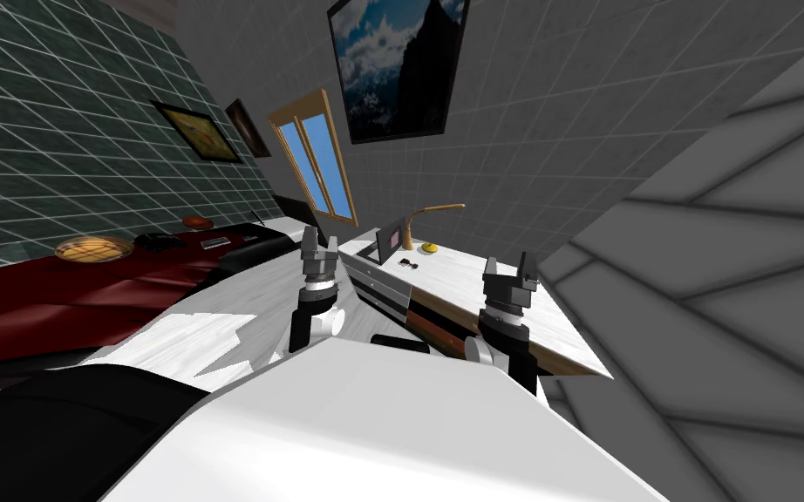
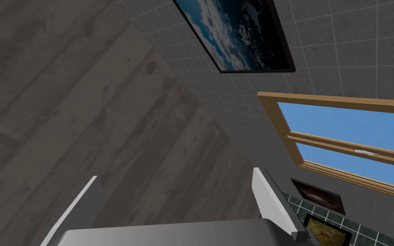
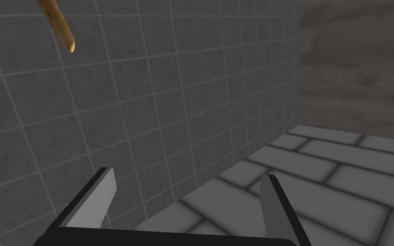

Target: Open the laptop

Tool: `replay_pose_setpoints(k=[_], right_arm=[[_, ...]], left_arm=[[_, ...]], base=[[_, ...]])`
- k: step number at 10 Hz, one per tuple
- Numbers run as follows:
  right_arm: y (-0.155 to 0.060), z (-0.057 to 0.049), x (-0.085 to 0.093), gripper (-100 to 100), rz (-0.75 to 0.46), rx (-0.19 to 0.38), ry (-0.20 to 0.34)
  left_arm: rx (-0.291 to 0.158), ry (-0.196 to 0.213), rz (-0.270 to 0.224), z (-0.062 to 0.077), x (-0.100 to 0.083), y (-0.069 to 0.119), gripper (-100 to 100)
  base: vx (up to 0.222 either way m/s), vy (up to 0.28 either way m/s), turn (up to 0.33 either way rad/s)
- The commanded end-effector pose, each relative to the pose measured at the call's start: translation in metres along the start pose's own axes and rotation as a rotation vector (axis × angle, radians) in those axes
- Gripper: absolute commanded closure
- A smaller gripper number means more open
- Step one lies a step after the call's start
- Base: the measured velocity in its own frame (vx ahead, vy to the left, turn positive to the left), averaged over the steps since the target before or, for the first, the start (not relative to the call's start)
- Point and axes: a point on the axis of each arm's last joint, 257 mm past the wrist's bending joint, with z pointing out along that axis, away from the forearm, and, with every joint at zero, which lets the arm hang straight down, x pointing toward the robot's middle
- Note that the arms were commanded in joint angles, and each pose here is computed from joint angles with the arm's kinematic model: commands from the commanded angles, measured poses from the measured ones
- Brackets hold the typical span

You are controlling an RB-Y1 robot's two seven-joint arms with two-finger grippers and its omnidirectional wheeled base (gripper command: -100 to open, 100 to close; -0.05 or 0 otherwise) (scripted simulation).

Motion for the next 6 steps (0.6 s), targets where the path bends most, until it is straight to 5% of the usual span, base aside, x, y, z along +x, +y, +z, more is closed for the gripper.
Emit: replay_pose_setpoints(k=[1, 6], right_arm=[[0.0, 0.0, 0.0, 0, 0.0, 0.0, 0.0], [0.0001, 0.0, 0.0, 0, 0.0, 0.0, 0.0]], left_arm=[[0.0, 0.0, 0.0, 0.0, 0.0, 0.0, 0], [0.0, 0.0, 0.0, 0.0, 0.0, -0.0001, 0]], base=[[0.0, 0.0, 0.0], [0.0, 0.0, 0.0]])
